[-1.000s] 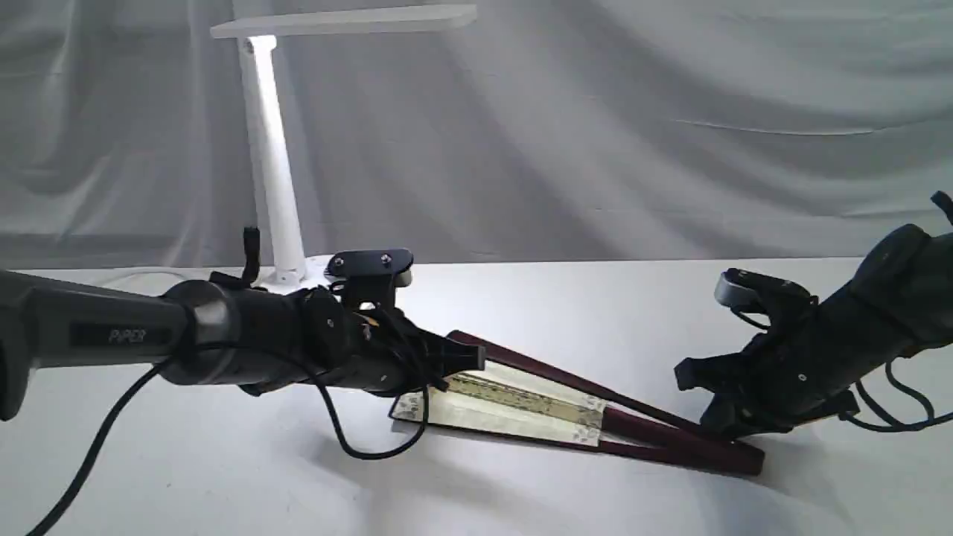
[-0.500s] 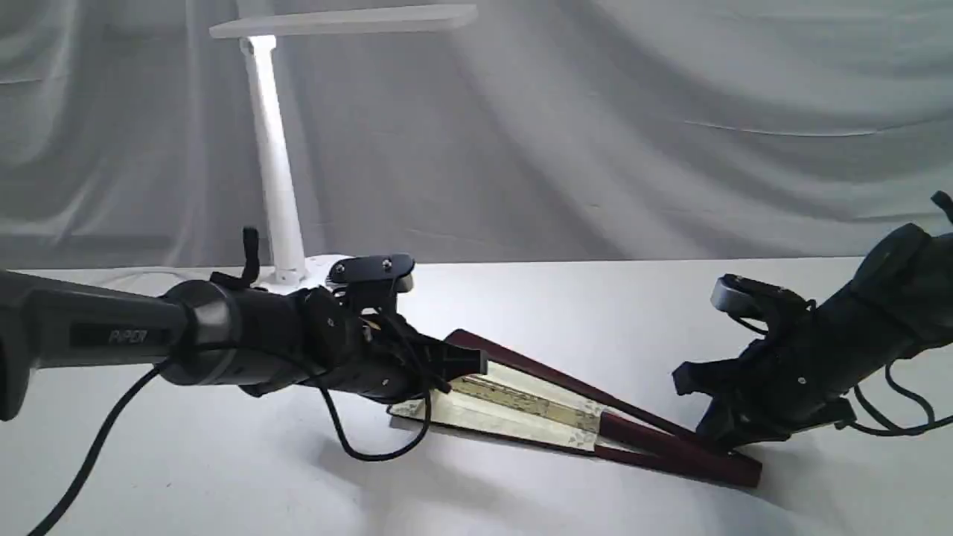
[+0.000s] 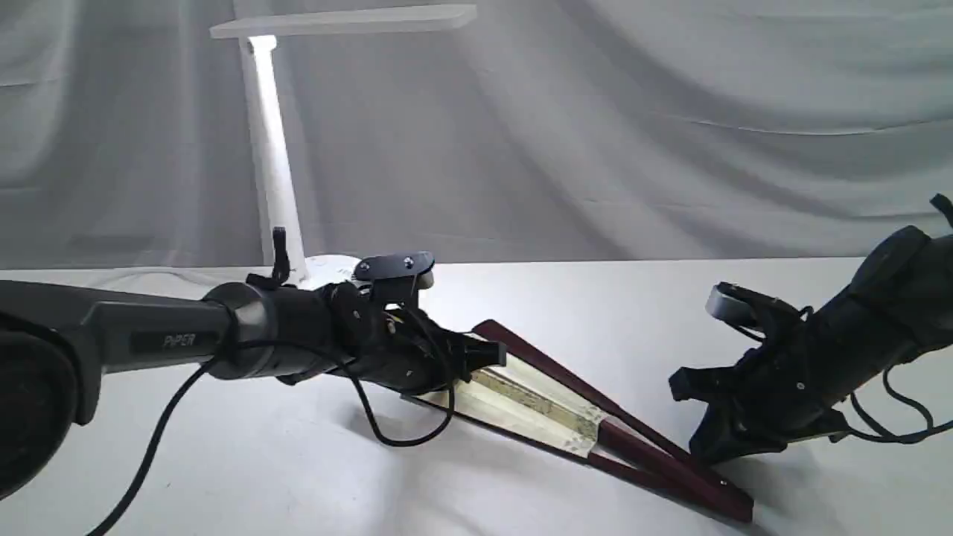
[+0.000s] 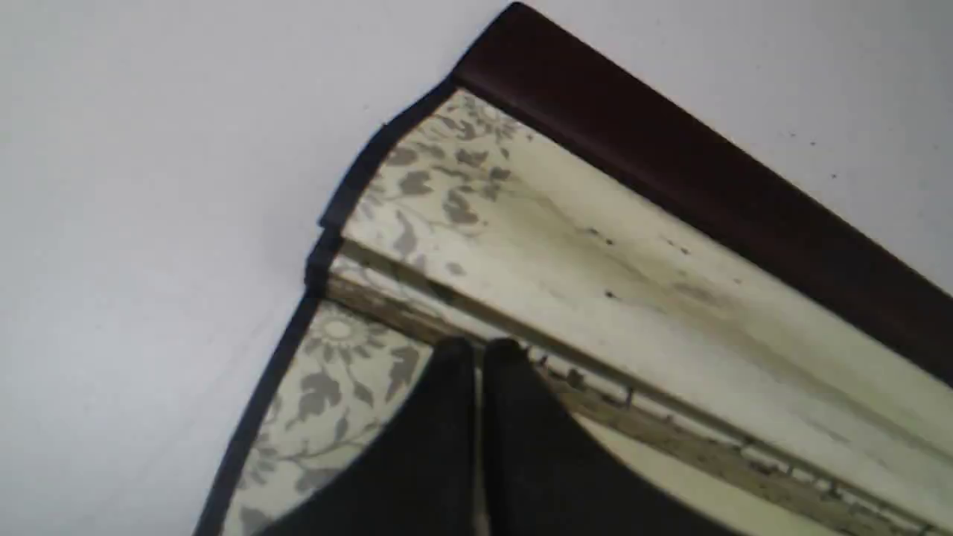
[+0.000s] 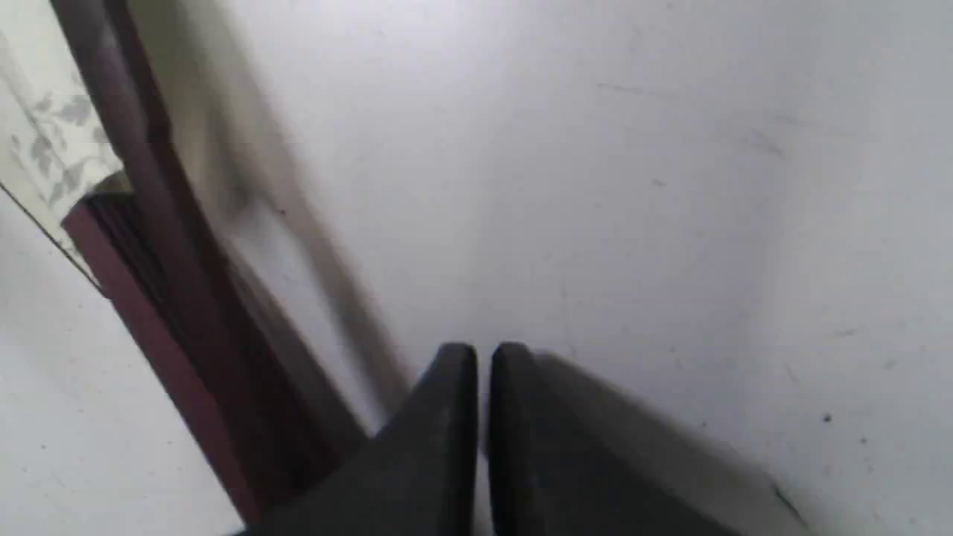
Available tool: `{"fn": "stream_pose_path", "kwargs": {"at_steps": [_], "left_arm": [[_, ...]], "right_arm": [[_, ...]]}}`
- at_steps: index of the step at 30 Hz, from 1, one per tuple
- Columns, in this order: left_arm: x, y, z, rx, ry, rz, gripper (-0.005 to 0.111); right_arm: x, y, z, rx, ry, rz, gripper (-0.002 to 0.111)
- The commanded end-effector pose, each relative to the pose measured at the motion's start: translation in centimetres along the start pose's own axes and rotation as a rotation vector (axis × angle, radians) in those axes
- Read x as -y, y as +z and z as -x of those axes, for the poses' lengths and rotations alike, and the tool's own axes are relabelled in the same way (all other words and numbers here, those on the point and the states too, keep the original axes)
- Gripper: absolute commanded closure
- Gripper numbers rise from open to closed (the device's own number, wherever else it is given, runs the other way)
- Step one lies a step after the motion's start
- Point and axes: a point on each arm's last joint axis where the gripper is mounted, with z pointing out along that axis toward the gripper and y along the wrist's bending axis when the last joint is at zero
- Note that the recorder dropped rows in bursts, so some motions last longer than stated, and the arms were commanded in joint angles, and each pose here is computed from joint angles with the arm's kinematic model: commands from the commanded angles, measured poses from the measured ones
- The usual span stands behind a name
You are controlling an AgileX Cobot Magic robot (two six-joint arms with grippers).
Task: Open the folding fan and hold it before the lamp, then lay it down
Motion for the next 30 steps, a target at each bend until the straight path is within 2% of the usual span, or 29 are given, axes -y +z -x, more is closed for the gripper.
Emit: {"fn": "stream_pose_path", "kwargs": {"at_steps": [1, 11, 16, 23, 26, 30], "left_arm": [[0.4, 0.4, 0.6, 0.014, -0.017, -0.016, 0.107], [0.8, 1.2, 1.6, 0.038, -0.056, -0.045, 0.107], [0.9, 1.2, 1.5, 0.024, -0.056, -0.049, 0.107], [1.0, -0.8, 2.7, -0.019, 0.052, -0.059, 0.106], [1.0, -2.1, 3.5, -0.036, 0.075, -0.067, 0.106], [1.4, -4.0, 4.2, -0.095, 0.113, -0.087, 0.106]], "right_arm": [[-0.3, 0.0, -0.3, -0.020, 0.000, 0.022, 0.104], [-1.3, 0.0, 0.0, 0.014, 0.073, 0.130, 0.104], [-1.6, 0.3, 0.1, 0.032, 0.076, 0.130, 0.104], [-0.7, 0.1, 0.8, 0.107, 0.087, 0.082, 0.102], [-0.5, 0.0, 1.0, 0.132, 0.085, 0.071, 0.095], [-1.2, -0.6, 1.5, 0.113, 0.043, 0.118, 0.079]]}}
